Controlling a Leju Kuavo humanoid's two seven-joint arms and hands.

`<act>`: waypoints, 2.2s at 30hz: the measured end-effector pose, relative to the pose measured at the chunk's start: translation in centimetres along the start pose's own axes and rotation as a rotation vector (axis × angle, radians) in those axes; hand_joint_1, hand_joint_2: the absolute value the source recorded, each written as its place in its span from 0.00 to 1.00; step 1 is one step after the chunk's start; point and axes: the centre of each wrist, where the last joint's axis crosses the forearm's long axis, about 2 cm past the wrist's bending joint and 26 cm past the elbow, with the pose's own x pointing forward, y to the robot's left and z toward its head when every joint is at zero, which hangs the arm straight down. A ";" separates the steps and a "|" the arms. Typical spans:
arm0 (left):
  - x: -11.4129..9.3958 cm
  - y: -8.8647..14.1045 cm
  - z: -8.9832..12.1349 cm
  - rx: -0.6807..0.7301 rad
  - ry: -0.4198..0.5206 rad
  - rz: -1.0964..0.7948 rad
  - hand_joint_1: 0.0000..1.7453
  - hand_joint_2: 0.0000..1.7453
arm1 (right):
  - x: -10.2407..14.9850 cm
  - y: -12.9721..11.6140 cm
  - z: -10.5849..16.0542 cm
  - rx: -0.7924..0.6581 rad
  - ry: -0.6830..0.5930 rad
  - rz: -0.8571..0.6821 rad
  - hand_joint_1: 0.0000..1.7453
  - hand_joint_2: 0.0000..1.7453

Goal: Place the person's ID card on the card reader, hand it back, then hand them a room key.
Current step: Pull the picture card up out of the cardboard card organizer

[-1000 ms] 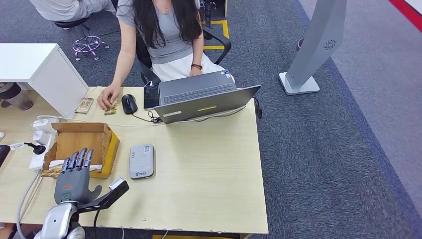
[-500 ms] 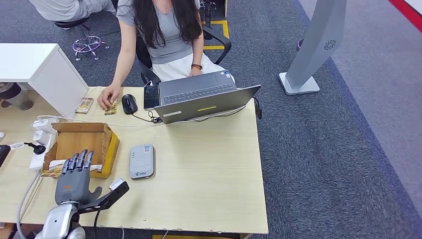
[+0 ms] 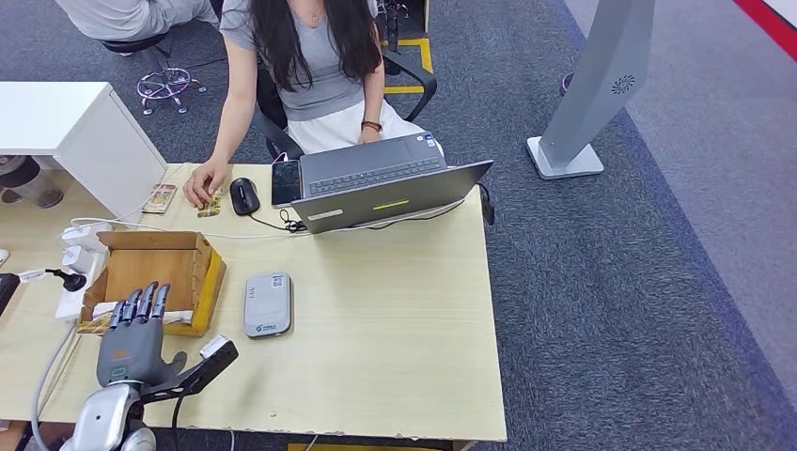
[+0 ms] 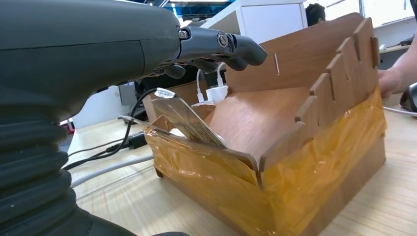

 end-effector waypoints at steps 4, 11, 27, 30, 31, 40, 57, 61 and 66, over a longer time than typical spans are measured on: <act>-0.3 0.3 -0.1 0.008 0.013 0.001 0.00 1.00 | 0.0 -0.1 0.0 0.001 0.000 0.000 0.00 1.00; -0.4 0.5 -0.2 0.014 0.018 0.004 0.00 1.00 | 0.0 -0.1 0.0 0.001 0.000 0.000 0.00 1.00; -1.1 1.0 -0.4 0.033 0.037 0.013 0.00 1.00 | 0.0 -0.1 0.0 0.002 0.002 -0.005 0.00 1.00; -1.5 1.3 -0.5 0.041 0.047 0.014 0.00 1.00 | 0.0 -0.1 0.0 0.002 0.002 -0.005 0.00 1.00; -1.6 1.3 -0.5 0.042 0.050 0.015 0.00 1.00 | 0.0 -0.1 0.0 0.002 0.002 -0.005 0.00 1.00; -1.9 1.5 -0.6 0.041 0.058 0.017 0.75 1.00 | 0.0 -0.1 0.0 0.002 0.002 -0.005 0.00 1.00; -1.8 1.7 -1.0 0.018 0.038 0.028 1.00 1.00 | 0.0 -0.2 0.0 0.005 0.002 -0.010 0.00 1.00; -1.8 1.7 -1.0 0.011 0.039 0.032 1.00 1.00 | 0.0 -0.2 0.0 0.006 0.001 -0.012 0.00 1.00; -1.9 1.7 -1.0 0.008 0.039 0.035 1.00 1.00 | 0.0 -0.2 0.0 0.008 -0.005 -0.013 0.00 1.00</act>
